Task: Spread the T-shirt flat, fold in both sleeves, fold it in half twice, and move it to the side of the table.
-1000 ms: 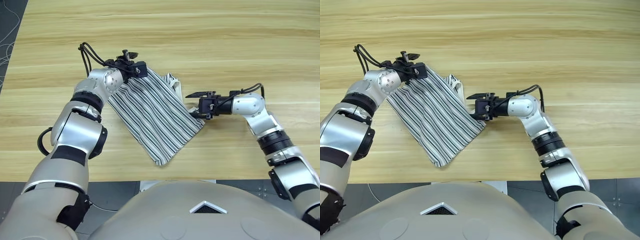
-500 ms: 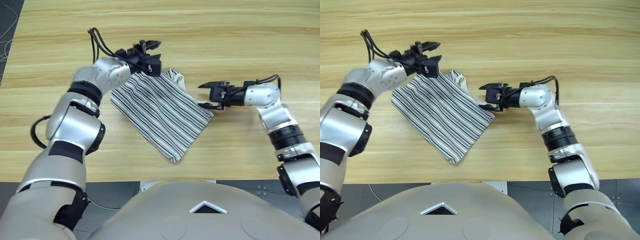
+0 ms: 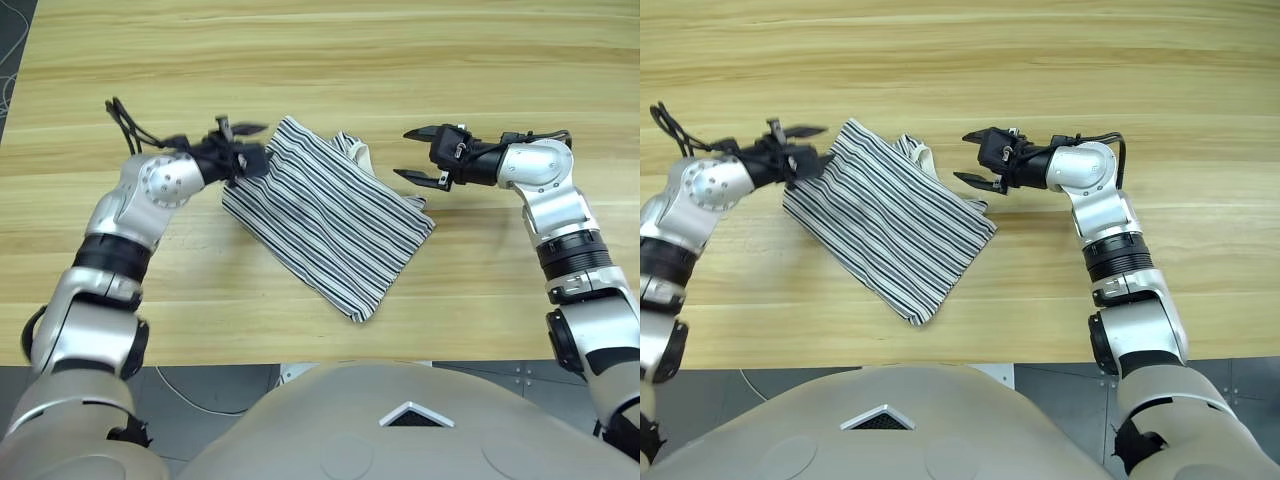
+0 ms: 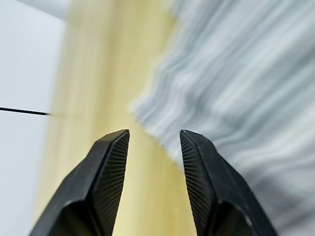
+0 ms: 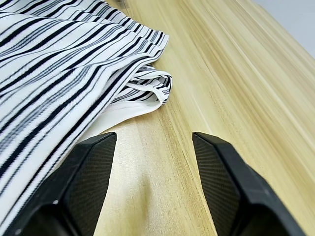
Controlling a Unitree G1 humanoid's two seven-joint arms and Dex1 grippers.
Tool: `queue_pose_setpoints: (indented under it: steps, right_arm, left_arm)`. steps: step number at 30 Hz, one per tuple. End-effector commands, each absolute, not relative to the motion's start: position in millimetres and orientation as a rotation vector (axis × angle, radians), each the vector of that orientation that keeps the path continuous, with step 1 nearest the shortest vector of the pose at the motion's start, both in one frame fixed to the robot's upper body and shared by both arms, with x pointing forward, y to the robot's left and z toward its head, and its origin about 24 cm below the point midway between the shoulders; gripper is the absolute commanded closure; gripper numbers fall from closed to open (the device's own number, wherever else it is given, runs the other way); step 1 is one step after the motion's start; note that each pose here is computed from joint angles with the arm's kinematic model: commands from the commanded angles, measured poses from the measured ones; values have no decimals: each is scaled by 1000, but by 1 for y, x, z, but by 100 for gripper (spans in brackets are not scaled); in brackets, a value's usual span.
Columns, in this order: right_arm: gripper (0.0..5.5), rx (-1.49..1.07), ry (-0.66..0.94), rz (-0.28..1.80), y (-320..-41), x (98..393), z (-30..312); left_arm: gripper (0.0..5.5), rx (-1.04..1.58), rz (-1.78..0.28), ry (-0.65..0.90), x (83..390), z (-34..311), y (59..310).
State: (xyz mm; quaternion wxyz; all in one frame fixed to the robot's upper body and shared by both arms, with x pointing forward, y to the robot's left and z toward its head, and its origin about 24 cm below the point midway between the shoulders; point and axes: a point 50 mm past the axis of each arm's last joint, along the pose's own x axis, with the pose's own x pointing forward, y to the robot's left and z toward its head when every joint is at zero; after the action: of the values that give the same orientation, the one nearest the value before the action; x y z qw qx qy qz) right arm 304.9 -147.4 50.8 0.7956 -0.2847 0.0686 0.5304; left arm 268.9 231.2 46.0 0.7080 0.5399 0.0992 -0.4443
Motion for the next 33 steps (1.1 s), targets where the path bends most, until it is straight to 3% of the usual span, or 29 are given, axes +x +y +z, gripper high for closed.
queue_pose_setpoints:
  steps: [1, 5, 8, 12, 20, 27, 33]
  right_arm:
    - [266, -627, 106, 1053, -153, 321, 64]
    - [266, -645, 107, 1043, -151, 326, 63]
    - [266, -688, 129, 1035, -152, 329, 58]
    - [266, -724, 160, 1016, -158, 332, 51]
    - [266, -735, 134, 1033, -155, 335, 55]
    - [266, -726, 120, 1065, -147, 331, 53]
    - [266, -719, 136, 1112, -140, 322, 43]
  left_arm:
    - [358, 1405, -1183, 349, 218, 121, 253]
    - [358, 1494, -1170, 327, 205, 150, 250]
    - [358, 1475, -1164, 305, 196, 154, 243]
    - [358, 1388, -1209, 354, 195, 128, 238]
    - [358, 1195, -1390, 664, 200, 46, 247]
    - [358, 1207, -1301, 659, 240, 29, 250]
    - [358, 1225, -1279, 569, 274, 20, 227]
